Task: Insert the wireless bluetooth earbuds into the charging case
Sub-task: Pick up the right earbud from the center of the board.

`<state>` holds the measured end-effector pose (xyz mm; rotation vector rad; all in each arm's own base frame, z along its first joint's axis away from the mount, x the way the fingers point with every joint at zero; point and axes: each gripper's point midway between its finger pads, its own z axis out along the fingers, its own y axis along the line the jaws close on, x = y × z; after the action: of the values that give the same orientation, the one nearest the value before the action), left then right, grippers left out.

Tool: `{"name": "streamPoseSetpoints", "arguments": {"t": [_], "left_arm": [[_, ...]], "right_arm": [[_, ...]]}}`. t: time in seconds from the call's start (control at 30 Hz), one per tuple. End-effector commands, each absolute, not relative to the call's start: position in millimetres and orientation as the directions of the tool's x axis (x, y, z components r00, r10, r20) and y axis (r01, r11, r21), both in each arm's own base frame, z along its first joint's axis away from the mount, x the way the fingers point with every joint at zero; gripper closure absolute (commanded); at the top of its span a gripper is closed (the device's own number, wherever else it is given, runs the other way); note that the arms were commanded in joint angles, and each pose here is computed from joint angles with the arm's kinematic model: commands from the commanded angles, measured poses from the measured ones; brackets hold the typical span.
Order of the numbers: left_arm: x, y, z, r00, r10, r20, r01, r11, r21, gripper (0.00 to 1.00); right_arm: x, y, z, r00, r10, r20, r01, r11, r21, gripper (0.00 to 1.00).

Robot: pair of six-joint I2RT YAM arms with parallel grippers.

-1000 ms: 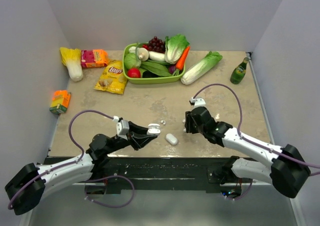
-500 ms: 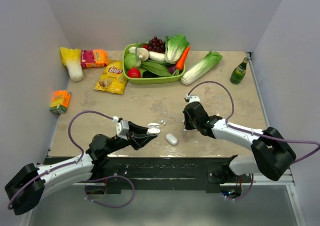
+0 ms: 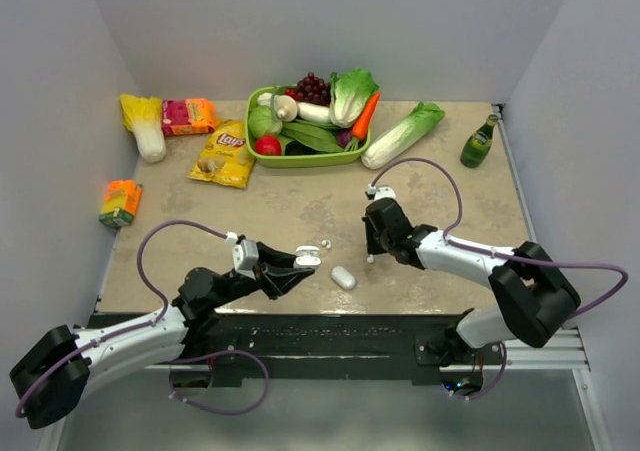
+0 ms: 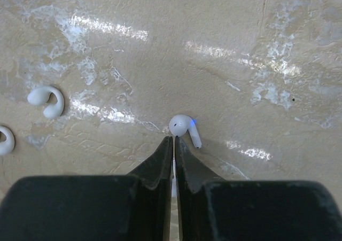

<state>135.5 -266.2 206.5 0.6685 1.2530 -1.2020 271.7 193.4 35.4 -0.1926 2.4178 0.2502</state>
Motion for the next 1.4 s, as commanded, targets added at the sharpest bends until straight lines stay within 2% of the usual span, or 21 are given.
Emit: {"name": "streamPoseSetpoints", "arguments": {"t": [0.0, 0.67, 0.77, 0.83, 0.97, 1.13, 1.37], "left_arm": [[129.8, -261.2, 200.7, -0.088, -0.318, -0.944, 0.938, 0.293, -0.186, 1.00], [128.3, -260.9, 188.8, -0.111, -0.301, -0.947, 0.935, 0.292, -0.202, 1.00], [128.6, -261.0, 189.1, -0.111, -0.300, -0.947, 0.935, 0.292, -0.202, 1.00], [129.3, -260.9, 189.9, -0.108, -0.302, -0.947, 0.934, 0.295, -0.201, 1.00], [129.6, -261.3, 189.6, -0.110, -0.302, -0.947, 0.934, 0.294, -0.202, 1.00], [129.8, -261.8, 187.2, -0.117, -0.298, -0.947, 0.933, 0.295, -0.208, 1.00], [129.9, -261.1, 188.0, -0.116, -0.300, -0.947, 0.932, 0.297, -0.208, 1.00]], "right_arm": [[290.1, 205.7, 53.9, -0.712, -0.046, -0.700, -0.216, 0.964, 0.156, 0.93], [297.9, 211.2, 50.6, -0.719, -0.029, -0.694, -0.214, 0.960, 0.182, 0.93], [295.6, 214.1, 62.8, -0.697, -0.021, -0.717, -0.243, 0.947, 0.208, 0.84], [294.9, 213.7, 72.0, -0.679, -0.014, -0.734, -0.251, 0.944, 0.214, 0.69], [299.6, 203.5, 73.2, -0.679, -0.002, -0.735, -0.201, 0.963, 0.182, 0.52], [300.2, 198.3, 51.2, -0.734, 0.020, -0.679, -0.143, 0.973, 0.183, 0.45], [303.4, 204.3, 40.6, -0.767, 0.083, -0.637, -0.080, 0.972, 0.222, 0.45]]}}
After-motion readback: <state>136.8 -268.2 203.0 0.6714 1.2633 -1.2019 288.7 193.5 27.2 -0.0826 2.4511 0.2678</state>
